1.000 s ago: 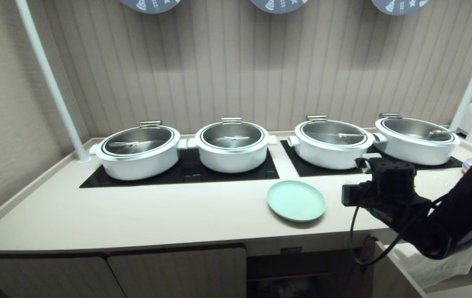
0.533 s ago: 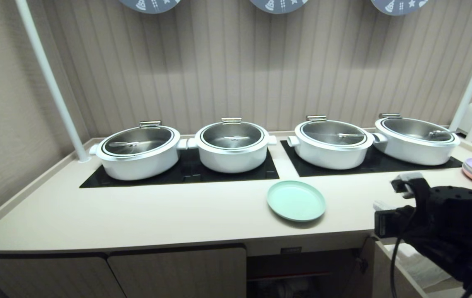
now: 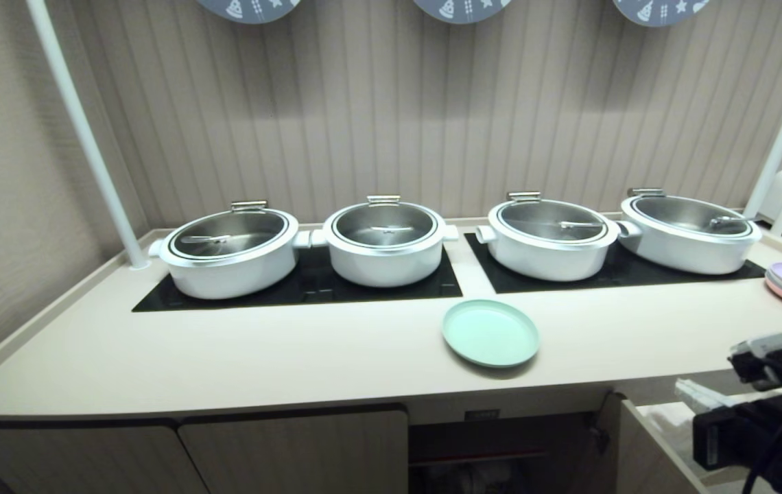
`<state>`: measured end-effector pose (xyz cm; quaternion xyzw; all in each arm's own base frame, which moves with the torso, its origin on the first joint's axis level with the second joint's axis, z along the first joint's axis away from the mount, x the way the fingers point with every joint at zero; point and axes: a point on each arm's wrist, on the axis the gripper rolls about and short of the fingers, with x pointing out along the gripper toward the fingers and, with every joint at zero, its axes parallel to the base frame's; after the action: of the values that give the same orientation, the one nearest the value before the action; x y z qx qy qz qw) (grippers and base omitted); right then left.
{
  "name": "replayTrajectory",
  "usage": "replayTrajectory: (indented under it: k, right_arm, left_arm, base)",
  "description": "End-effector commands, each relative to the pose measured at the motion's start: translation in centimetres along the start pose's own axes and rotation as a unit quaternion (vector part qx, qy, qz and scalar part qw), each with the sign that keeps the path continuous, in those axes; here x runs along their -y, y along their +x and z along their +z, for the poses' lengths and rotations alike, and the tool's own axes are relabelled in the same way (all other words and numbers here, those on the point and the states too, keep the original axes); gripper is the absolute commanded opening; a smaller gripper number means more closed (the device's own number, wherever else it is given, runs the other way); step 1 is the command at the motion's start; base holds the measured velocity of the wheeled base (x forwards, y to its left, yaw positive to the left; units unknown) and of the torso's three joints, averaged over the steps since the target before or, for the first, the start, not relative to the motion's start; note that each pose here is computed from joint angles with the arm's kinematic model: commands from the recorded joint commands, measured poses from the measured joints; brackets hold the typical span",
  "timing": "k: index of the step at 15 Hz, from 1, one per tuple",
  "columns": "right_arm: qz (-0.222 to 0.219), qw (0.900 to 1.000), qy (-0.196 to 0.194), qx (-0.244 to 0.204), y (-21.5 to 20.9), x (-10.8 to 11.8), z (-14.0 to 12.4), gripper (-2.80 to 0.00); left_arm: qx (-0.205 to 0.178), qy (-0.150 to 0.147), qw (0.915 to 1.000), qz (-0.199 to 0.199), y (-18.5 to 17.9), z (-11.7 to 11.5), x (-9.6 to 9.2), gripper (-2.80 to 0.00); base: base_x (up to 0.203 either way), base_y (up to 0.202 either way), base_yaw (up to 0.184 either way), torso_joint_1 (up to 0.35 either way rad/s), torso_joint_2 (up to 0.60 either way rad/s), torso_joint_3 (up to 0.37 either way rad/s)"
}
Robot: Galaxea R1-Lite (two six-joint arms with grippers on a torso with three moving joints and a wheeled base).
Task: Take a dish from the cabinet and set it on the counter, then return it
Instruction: Pick up the plate from the table
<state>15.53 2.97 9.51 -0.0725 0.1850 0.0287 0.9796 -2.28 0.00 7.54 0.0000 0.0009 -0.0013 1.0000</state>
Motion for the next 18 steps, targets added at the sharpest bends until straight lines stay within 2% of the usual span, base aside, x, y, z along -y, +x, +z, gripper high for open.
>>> replayTrajectory:
  k: [1, 4, 7, 12, 14, 18]
  right_arm:
    - [-0.002, 0.999, 0.004, 0.034, -2.1, 0.4, 0.6, -2.80]
    - [0.000, 1.000, 0.003, 0.030, -5.1, 0.8, -0.1, -2.80]
    - [0.002, 1.000, 0.000, 0.006, -7.9, 1.2, -1.9, -2.80]
    - [-0.004, 1.000, -0.001, -0.003, -11.8, 1.7, -5.3, -2.80]
    - [0.002, 1.000, -0.010, 0.010, -12.9, 1.6, -6.5, -2.80]
    - [0.016, 0.998, -0.024, 0.064, -14.2, 1.3, -7.7, -2.80]
  left_arm:
    - [0.000, 0.000, 1.0000, 0.000, 0.0, 0.0, 0.0, -2.80]
    - [0.000, 0.000, 1.0000, 0.000, 0.0, 0.0, 0.0, -2.80]
    - [0.000, 0.000, 1.0000, 0.000, 0.0, 0.0, 0.0, -2.80]
    - [0.001, 0.000, 1.0000, 0.000, 0.0, 0.0, 0.0, -2.80]
    - [0.000, 0.000, 1.0000, 0.000, 0.0, 0.0, 0.0, -2.80]
    - [0.000, 0.000, 1.0000, 0.000, 0.0, 0.0, 0.0, -2.80]
  base:
    - [0.000, 0.000, 0.000, 0.000, 0.00, 0.000]
    - [0.000, 0.000, 0.000, 0.000, 0.00, 0.000]
    - [0.000, 0.000, 0.000, 0.000, 0.00, 0.000]
    - [0.000, 0.000, 0.000, 0.000, 0.00, 0.000]
    - [0.000, 0.000, 0.000, 0.000, 0.00, 0.000]
    - [0.000, 0.000, 0.000, 0.000, 0.00, 0.000]
